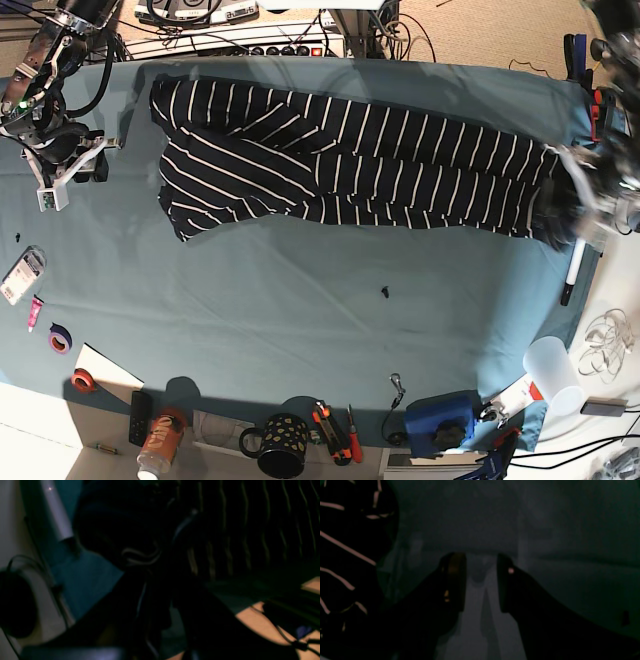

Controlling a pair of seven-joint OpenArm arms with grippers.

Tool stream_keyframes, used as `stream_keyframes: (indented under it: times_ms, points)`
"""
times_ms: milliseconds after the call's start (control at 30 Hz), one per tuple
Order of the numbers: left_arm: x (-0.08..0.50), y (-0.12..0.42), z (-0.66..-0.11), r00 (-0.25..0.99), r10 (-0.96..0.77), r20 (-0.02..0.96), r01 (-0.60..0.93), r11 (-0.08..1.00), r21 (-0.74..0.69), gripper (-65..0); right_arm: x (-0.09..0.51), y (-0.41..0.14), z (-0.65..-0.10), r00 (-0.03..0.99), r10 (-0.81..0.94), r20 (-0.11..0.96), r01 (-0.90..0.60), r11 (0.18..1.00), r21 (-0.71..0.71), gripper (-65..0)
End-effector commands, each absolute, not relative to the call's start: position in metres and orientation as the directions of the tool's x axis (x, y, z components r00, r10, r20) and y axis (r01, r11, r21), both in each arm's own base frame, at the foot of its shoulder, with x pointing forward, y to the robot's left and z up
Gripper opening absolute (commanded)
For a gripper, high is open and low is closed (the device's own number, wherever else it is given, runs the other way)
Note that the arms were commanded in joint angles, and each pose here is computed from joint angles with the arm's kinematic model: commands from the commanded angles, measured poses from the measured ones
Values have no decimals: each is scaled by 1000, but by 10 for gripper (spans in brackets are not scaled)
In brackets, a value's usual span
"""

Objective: Layout the t-shirt on the table in an organized manner, then fold the t-shirt properly
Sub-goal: 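Pull the shirt end with the left gripper to straighten the folded strip, then grasp the strip end with the left gripper and lift it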

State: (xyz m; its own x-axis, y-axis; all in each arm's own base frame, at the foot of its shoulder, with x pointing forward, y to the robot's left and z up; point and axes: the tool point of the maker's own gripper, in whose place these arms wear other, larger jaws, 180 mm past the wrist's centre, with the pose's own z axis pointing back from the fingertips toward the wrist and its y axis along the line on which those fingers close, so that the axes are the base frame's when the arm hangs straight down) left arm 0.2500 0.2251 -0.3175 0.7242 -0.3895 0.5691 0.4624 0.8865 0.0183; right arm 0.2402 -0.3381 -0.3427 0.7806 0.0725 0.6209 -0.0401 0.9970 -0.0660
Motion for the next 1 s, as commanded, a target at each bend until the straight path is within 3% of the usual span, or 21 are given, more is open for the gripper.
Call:
stream_keyframes:
  times_ms: [0,200,667,967]
  points:
    - [260,219,-305,681,-417,602,478,876,66,-650,248,-343,-330,752,87,654,-42,995,-85,-442]
    - [264,168,-328,656,-505,561,557,825,91,-650,247,-343,-331,756,87,648,-42,995,-85,-442]
    - [265,64,-335,607,-478,635,631,776,-20,-650,247,-343,-331,756,87,649,-42,996,-85,-442]
    - [256,20,-346,574,-544,612,679,734,16,-650,247,-343,-331,756,87,649,-42,996,-85,-442]
